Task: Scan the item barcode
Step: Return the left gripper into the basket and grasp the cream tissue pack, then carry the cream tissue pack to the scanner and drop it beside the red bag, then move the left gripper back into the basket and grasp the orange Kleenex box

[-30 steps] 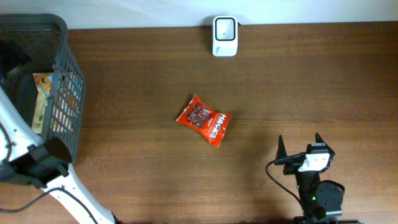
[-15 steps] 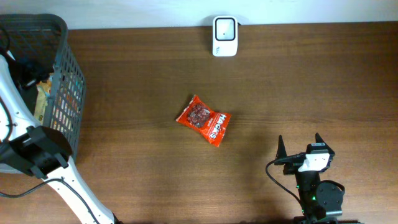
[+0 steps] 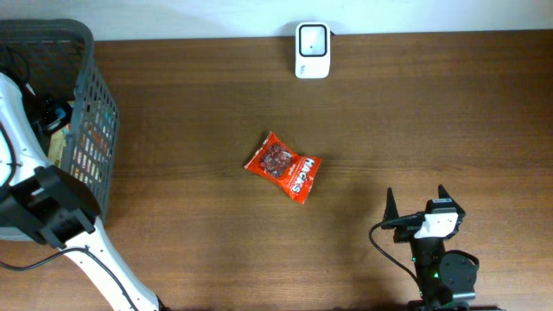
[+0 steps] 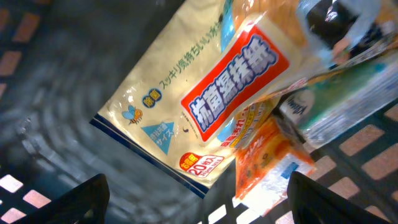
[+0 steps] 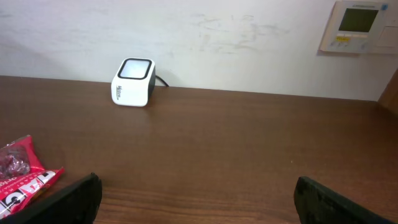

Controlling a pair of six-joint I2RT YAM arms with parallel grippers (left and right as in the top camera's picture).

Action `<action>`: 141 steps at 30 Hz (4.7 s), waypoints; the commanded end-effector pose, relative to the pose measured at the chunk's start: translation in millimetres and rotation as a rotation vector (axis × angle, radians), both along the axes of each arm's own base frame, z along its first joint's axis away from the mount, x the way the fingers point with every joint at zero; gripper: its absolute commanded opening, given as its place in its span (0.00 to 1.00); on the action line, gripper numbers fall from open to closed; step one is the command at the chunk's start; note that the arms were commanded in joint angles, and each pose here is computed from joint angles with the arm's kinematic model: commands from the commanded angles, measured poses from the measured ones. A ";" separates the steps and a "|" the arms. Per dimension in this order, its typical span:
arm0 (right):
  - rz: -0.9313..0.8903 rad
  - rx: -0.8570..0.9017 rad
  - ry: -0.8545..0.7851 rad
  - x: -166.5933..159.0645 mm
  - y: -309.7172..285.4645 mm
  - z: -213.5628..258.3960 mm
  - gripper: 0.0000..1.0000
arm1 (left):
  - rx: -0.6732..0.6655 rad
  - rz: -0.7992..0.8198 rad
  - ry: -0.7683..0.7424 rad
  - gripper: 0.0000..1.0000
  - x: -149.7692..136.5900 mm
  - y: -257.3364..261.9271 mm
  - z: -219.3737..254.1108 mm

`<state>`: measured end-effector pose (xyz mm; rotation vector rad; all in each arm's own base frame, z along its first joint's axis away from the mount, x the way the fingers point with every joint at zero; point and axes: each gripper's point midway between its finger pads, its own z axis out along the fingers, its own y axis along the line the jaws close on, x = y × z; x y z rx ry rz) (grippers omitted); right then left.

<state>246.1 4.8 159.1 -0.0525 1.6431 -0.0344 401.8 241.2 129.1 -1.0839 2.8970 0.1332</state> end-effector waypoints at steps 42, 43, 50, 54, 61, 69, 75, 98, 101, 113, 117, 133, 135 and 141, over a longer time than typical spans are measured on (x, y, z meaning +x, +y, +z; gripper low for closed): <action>-0.010 0.007 0.006 0.0 -1.9 -3.6 0.98 | -0.086 -0.134 -0.156 0.00 23.2 -21.2 34.3; -0.010 0.007 0.007 0.0 -1.9 -3.7 0.98 | -0.066 -0.136 -0.196 0.00 25.3 -20.9 51.2; -0.010 0.007 0.007 0.0 -1.9 -3.7 0.98 | -0.008 -0.206 -0.523 0.00 31.8 -48.4 165.6; -0.010 0.007 0.007 0.0 -1.9 -3.7 0.98 | 0.053 -0.239 -0.619 0.00 16.6 -67.1 215.3; -0.010 0.007 0.007 0.0 -1.9 -3.7 0.98 | 0.026 -0.356 -0.772 0.00 -2.6 -131.3 275.6; -0.010 0.007 0.007 0.0 -1.9 -3.7 0.98 | -0.152 -0.633 -0.757 0.00 11.9 -253.6 267.3; -0.010 0.007 0.007 0.0 -1.9 -3.7 0.98 | -0.227 -0.802 -0.540 0.00 18.3 -336.7 202.7; -0.010 0.007 0.007 0.0 -1.9 -3.7 0.98 | -0.394 -1.185 -0.162 0.50 -29.5 -545.5 -22.4; -0.010 0.007 0.007 0.0 -1.9 -3.7 0.98 | -0.407 -1.165 -0.156 0.56 -27.1 -538.4 -13.7; -0.010 0.007 0.007 0.0 -1.9 -3.7 0.98 | -0.269 -1.011 -0.510 0.80 13.6 -431.4 183.7; -0.010 0.007 0.007 0.0 -1.9 -3.7 0.98 | -0.192 -0.938 -0.741 0.99 13.9 -386.0 254.3; -0.010 0.007 0.007 0.0 -1.9 -3.7 0.98 | 0.335 -0.212 -0.694 0.99 -43.1 -89.8 300.0; -0.010 0.007 0.007 0.0 -1.9 -3.7 0.98 | 0.310 -0.143 -0.613 0.95 -46.4 -65.6 275.7; -0.010 0.007 0.007 0.0 -1.9 -3.7 0.98 | 0.201 -0.033 -0.481 0.99 -36.9 -17.0 201.6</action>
